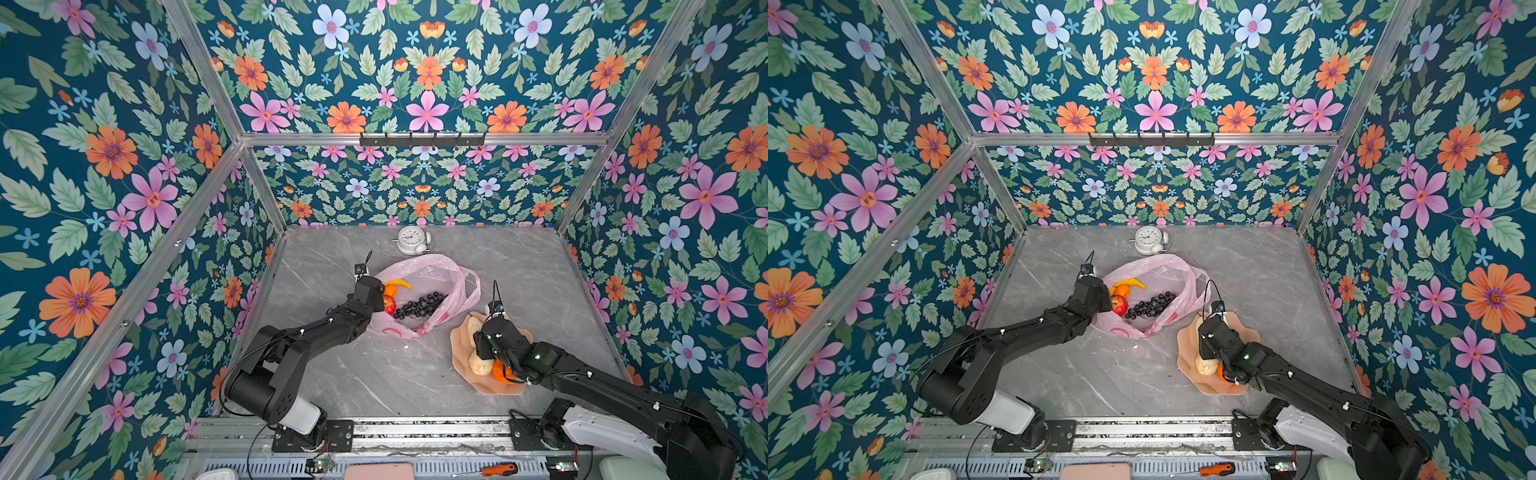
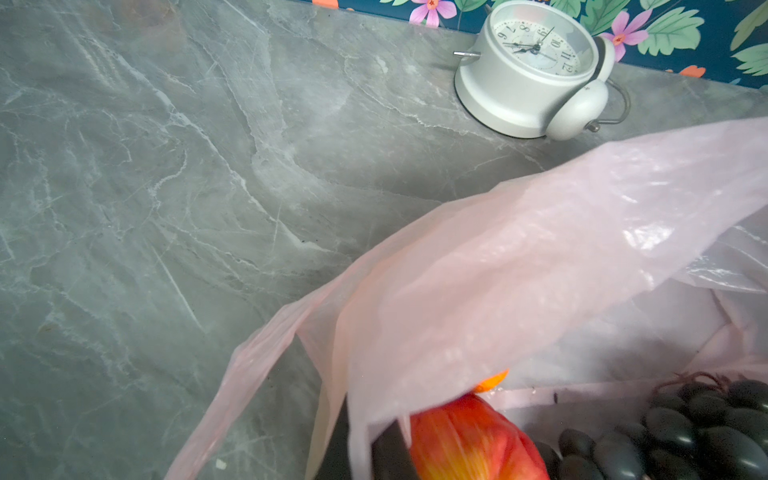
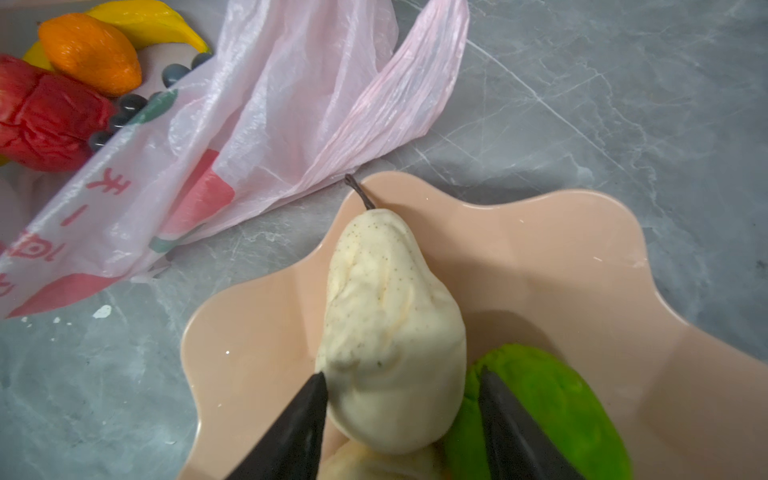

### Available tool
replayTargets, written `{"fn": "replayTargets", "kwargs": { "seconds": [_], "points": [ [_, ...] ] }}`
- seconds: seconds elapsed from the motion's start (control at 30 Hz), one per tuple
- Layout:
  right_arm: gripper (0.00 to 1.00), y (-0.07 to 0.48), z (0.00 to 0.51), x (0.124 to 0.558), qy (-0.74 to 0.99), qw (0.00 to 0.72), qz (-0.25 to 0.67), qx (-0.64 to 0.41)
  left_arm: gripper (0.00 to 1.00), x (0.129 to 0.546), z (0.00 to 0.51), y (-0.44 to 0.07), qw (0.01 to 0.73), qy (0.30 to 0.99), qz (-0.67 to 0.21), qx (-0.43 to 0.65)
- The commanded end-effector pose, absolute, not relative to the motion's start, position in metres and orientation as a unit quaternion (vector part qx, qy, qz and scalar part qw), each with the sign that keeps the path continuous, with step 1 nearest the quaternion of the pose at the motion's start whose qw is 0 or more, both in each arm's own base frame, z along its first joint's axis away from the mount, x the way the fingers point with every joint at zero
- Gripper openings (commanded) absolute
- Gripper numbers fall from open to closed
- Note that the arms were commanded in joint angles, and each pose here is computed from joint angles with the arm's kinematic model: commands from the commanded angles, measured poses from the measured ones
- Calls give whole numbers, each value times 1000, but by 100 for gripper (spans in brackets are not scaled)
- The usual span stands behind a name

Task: Take the fake fruits out of the plastic bag
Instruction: 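Lower the second pear into the peach bowl and open the right gripper, then move the right gripper back over the bag opening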

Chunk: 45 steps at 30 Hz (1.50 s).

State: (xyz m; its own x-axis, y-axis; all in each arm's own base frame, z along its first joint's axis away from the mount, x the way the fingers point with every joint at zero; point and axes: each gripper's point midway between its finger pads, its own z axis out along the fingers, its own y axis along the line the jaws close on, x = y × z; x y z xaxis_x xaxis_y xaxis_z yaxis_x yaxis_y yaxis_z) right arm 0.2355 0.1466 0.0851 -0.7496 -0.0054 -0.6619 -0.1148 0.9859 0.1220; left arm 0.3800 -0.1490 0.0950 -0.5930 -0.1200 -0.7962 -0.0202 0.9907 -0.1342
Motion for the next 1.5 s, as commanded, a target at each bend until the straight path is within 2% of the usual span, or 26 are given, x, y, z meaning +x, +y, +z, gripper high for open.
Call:
{"fn": "replayTargets", "kwargs": {
  "seconds": [0.0, 0.17, 0.57, 0.93, 1.17, 1.47],
  "points": [
    [59, 137, 79, 231, 937, 343, 62, -18, 9, 383, 100, -150, 455, 888, -57, -39],
    [57, 133, 83, 228, 934, 351, 65, -14, 9, 383, 100, -150, 456, 887, -58, -39],
    [61, 158, 117, 239, 924, 365, 109, -36, 7, 382, 101, -151, 456, 887, -61, -38],
    [61, 241, 168, 280, 908, 352, 221, -46, 6, 377, 90, -137, 454, 883, -63, -101],
    [61, 304, 166, 304, 912, 323, 242, -70, 6, 378, 71, -118, 424, 891, -81, -144],
    [62, 363, 140, 323, 926, 280, 232, -102, 6, 379, 65, -131, 412, 895, -111, -132]
  ]
}}
